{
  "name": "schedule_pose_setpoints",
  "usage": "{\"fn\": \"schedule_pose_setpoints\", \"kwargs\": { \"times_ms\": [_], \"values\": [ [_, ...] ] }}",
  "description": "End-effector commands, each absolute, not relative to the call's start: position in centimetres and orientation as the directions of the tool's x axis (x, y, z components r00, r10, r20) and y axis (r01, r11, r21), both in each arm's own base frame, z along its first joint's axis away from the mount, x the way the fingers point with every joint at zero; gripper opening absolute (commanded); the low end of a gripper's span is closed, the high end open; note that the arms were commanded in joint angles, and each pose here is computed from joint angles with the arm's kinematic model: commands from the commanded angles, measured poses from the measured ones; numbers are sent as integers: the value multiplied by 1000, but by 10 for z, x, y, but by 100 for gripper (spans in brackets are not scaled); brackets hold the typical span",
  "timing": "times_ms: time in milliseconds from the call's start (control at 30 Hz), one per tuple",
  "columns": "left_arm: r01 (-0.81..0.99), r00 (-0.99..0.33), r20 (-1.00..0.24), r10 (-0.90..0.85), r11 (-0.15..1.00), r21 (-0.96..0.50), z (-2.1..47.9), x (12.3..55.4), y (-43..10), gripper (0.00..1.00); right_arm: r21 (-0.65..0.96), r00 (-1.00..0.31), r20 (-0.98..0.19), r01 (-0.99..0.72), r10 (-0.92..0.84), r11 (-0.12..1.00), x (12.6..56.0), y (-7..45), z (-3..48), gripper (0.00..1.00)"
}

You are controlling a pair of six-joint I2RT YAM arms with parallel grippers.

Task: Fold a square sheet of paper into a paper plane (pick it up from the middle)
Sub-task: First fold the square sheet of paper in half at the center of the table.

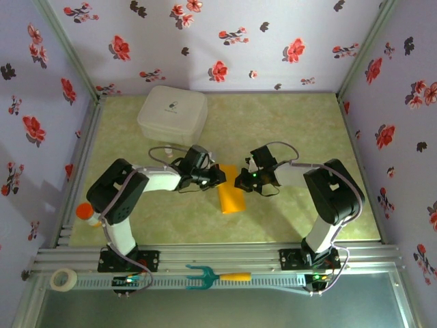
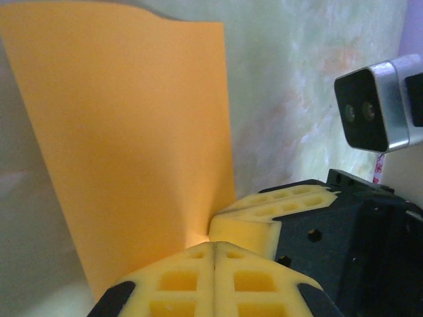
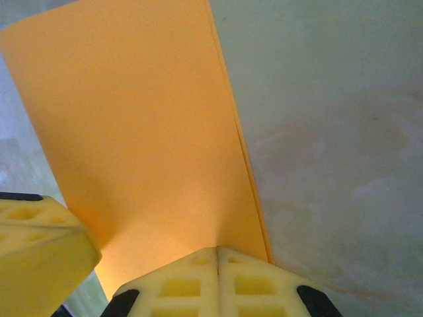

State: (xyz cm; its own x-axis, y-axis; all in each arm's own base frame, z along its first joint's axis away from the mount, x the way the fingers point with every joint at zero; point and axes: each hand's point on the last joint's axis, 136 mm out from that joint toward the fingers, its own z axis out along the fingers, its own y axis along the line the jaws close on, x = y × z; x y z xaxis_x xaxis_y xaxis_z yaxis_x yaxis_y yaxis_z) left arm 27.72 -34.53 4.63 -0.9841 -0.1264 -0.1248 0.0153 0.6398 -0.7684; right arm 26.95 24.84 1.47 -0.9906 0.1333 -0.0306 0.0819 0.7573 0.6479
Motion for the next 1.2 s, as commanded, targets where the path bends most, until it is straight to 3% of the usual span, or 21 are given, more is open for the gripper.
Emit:
{"fn": "schedule_pose_setpoints", "kwargs": {
  "times_ms": [0,400,733,1167],
  "values": [
    [-11,-987,-94,-131,638,-770,33,275,-343,0,480,-981,50,187,186,857,248,214,-28,0],
    [-79,-988,-44,-151,719,-691,-13,261,-311,0,475,-980,56,195,191,858,246,213,-30,0],
    [-10,-986,-108,-129,684,-730,39,284,-329,0,474,-980,48,191,191,860,247,213,-29,0],
    [-97,-985,-39,-166,736,-670,-3,288,-311,0,474,-980,51,195,194,858,245,212,-30,0]
  ]
}}
